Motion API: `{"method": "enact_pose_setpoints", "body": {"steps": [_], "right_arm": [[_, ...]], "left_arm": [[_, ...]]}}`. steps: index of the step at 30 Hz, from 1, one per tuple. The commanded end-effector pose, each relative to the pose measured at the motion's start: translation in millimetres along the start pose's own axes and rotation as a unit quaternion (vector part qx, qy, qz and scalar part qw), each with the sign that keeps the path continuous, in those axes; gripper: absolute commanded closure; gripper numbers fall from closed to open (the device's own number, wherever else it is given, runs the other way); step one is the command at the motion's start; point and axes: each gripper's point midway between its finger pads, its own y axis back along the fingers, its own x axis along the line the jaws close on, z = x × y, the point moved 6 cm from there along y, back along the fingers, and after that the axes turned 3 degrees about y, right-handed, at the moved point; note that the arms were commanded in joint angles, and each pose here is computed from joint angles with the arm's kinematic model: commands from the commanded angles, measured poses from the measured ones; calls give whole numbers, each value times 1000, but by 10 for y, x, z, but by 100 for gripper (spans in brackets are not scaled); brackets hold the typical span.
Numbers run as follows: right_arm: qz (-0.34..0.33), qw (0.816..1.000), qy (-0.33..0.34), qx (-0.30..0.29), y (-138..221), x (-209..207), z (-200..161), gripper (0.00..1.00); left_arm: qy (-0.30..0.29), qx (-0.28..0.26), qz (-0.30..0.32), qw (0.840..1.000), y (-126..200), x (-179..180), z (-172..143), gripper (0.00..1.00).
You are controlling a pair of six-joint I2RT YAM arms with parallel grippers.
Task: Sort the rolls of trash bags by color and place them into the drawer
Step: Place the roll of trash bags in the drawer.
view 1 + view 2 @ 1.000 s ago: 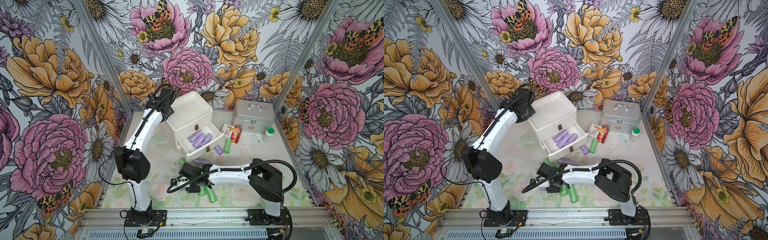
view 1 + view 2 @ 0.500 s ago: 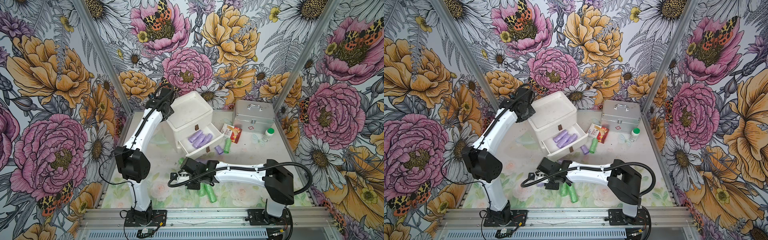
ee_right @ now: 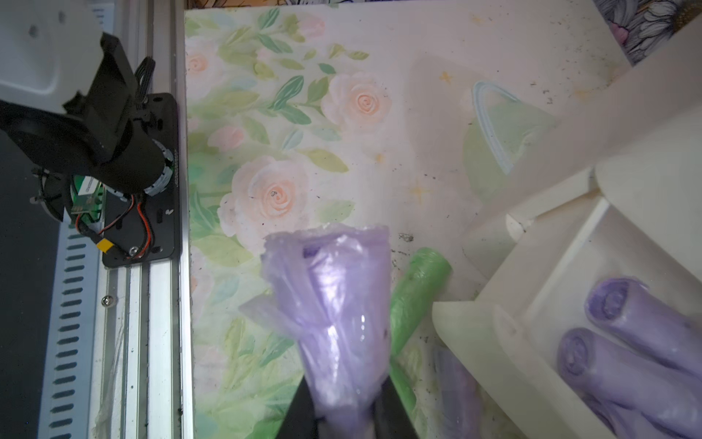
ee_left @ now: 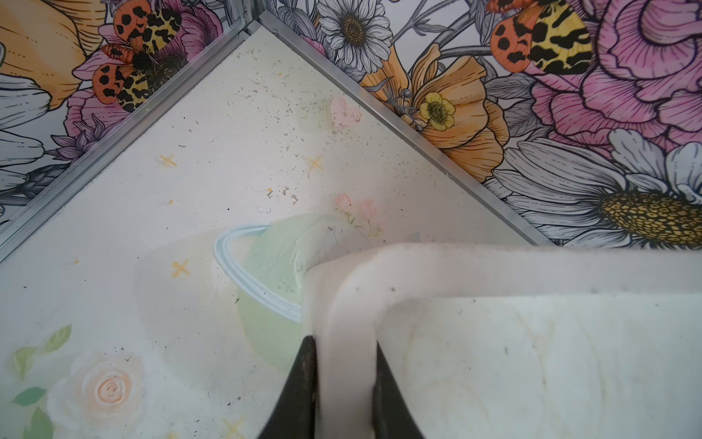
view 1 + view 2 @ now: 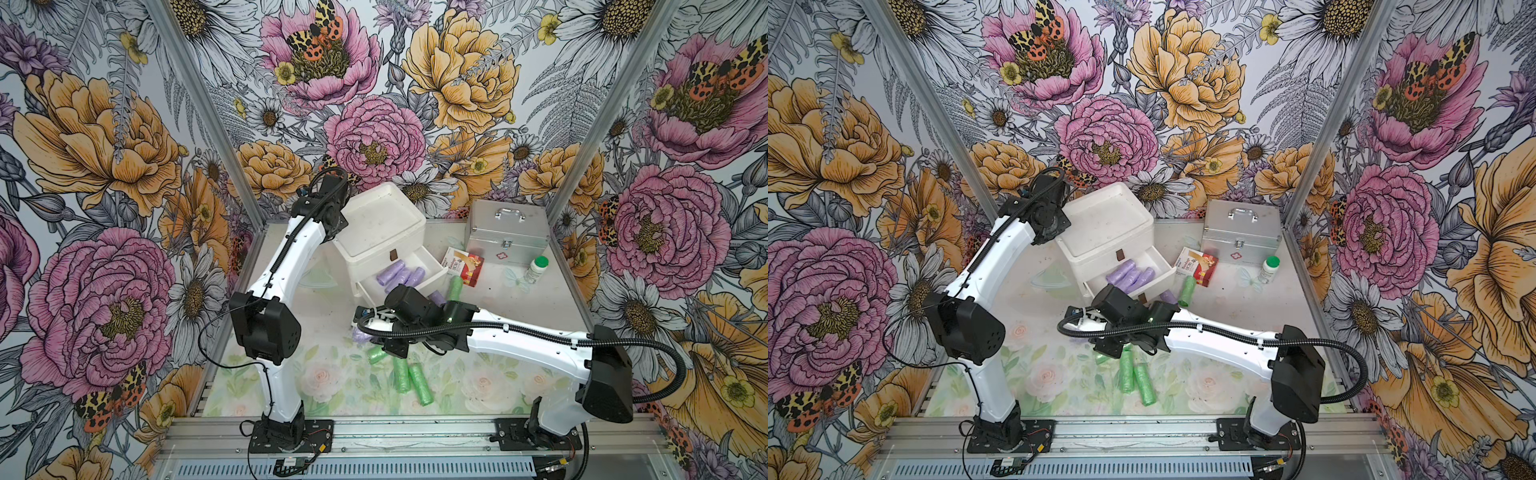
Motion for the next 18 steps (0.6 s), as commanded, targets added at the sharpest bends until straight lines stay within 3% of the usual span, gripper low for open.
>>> {"method": "enact_pose_setpoints", "body": {"steps": [1, 10, 18], "right_arm": [[-9, 997, -57, -59, 329, -128, 218, 81], [-45, 975, -200, -90, 521, -560, 186, 80], [-101, 920, -356, -126, 723, -1013, 114, 77]], "left_arm": [[25, 208, -30, 977, -381, -180, -766, 100], [28, 207, -28, 978, -360, -155, -771, 100], [25, 211, -28, 977, -385, -178, -798, 100]]}}
